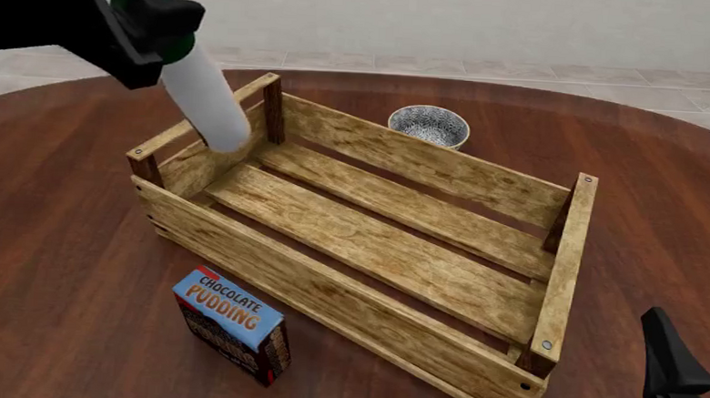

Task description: Pick up the salad dressing and put it in the tray.

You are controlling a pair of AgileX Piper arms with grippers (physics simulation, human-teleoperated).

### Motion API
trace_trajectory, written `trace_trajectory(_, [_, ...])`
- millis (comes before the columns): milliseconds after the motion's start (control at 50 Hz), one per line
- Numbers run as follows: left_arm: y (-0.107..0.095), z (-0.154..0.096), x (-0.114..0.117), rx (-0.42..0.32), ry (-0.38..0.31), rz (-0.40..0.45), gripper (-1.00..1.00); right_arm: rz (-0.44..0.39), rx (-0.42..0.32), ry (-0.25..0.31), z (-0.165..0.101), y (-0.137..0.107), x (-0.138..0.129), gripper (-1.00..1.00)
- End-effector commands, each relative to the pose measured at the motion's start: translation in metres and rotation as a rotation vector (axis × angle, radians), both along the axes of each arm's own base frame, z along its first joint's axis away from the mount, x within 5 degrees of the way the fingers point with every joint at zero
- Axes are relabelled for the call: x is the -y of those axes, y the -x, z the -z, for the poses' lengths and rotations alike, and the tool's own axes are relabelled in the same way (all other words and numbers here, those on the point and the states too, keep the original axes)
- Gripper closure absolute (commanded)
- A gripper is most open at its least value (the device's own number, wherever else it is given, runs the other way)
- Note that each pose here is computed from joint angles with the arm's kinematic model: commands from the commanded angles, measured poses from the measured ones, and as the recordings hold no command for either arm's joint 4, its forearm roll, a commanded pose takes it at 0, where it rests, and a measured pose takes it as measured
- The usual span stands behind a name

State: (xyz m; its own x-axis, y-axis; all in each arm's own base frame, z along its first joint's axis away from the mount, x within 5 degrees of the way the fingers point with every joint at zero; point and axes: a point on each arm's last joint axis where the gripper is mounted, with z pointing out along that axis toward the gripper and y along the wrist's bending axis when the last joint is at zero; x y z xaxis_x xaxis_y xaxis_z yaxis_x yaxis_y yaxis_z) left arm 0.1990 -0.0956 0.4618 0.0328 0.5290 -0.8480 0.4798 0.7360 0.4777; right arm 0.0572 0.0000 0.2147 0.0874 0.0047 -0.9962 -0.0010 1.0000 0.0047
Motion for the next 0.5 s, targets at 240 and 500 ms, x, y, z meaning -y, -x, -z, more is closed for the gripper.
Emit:
trace_trajectory(240, [-0.047,0.037,0.026,-0.014,-0.005,0.008,1.00,0.000,0.000,0.000,0.000,0.000,0.000,-1.00])
trace_trajectory(500, [-0.066,0.066,0.035,-0.044,-0.043,0.014,1.00,0.000,0.000,0.000,0.000,0.000,0.000,-1.00])
